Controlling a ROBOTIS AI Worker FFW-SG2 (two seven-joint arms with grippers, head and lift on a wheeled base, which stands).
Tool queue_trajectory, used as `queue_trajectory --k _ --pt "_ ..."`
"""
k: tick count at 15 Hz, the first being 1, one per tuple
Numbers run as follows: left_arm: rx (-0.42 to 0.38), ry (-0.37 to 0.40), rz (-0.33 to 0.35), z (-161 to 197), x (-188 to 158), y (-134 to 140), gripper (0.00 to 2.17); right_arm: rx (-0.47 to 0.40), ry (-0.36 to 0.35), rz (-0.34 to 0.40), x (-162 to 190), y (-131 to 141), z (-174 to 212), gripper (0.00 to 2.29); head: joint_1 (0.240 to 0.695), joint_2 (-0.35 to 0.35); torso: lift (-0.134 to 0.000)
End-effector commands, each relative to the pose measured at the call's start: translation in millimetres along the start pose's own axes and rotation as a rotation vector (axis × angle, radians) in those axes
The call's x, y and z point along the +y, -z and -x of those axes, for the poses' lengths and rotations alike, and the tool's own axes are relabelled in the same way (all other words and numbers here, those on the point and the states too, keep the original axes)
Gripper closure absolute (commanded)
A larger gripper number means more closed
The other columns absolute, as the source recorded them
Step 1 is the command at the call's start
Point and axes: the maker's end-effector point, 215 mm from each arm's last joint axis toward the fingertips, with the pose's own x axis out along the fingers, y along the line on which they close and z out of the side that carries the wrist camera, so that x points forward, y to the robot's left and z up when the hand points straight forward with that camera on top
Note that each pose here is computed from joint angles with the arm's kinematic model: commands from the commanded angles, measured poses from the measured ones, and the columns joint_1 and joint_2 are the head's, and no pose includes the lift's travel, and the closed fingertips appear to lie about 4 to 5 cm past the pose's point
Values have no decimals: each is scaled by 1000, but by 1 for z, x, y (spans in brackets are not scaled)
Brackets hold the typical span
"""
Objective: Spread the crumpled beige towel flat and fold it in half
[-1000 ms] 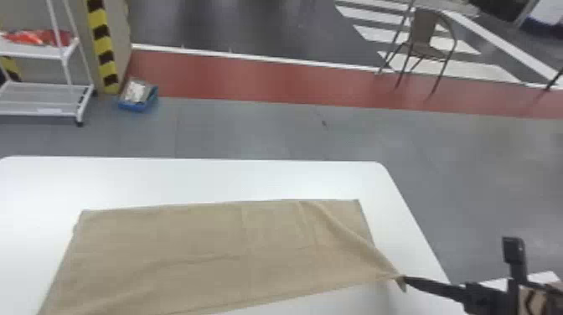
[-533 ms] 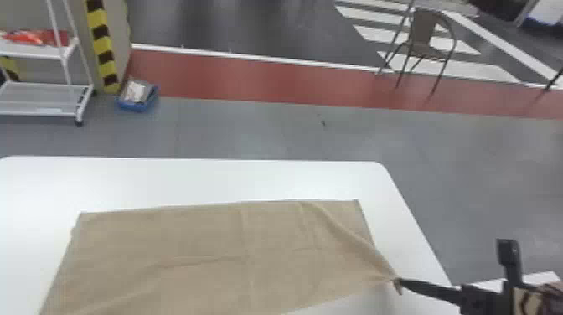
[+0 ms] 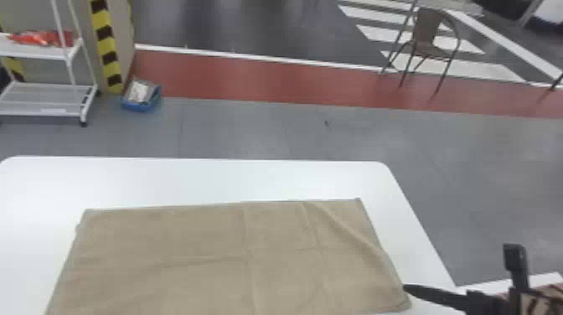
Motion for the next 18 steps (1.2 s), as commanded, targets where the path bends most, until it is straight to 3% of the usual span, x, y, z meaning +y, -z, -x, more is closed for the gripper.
queue_trajectory --k 1,4,6,9,13,16,17,18 --pt "-6 -33 -11 11 15 -4 29 -3 5 1 -1 -5 2 272 695 -254 0" --pt "-36 -66 -6 22 32 -16 29 -33 15 -19 -5 -18 10 178 695 -225 0" --pt "-84 -66 1 16 36 -43 39 -103 -16 -24 4 -50 13 124 695 -214 0" --pt "-174 -28 -10 -9 24 -106 43 -229 -95 102 29 -124 5 124 695 -196 0" --pt "-223 -11 -69 -66 -7 -180 39 -371 -117 307 50 -191 -3 130 695 -196 0" --pt "-192 5 -125 -106 -28 -199 43 -545 -74 500 44 -232 9 208 695 -216 0" --pt "-190 5 -148 -119 -34 -204 39 -592 -60 515 33 -249 15 208 695 -226 0" --pt "-196 15 -162 -127 -41 -210 39 -579 -48 539 21 -264 14 208 695 -250 0"
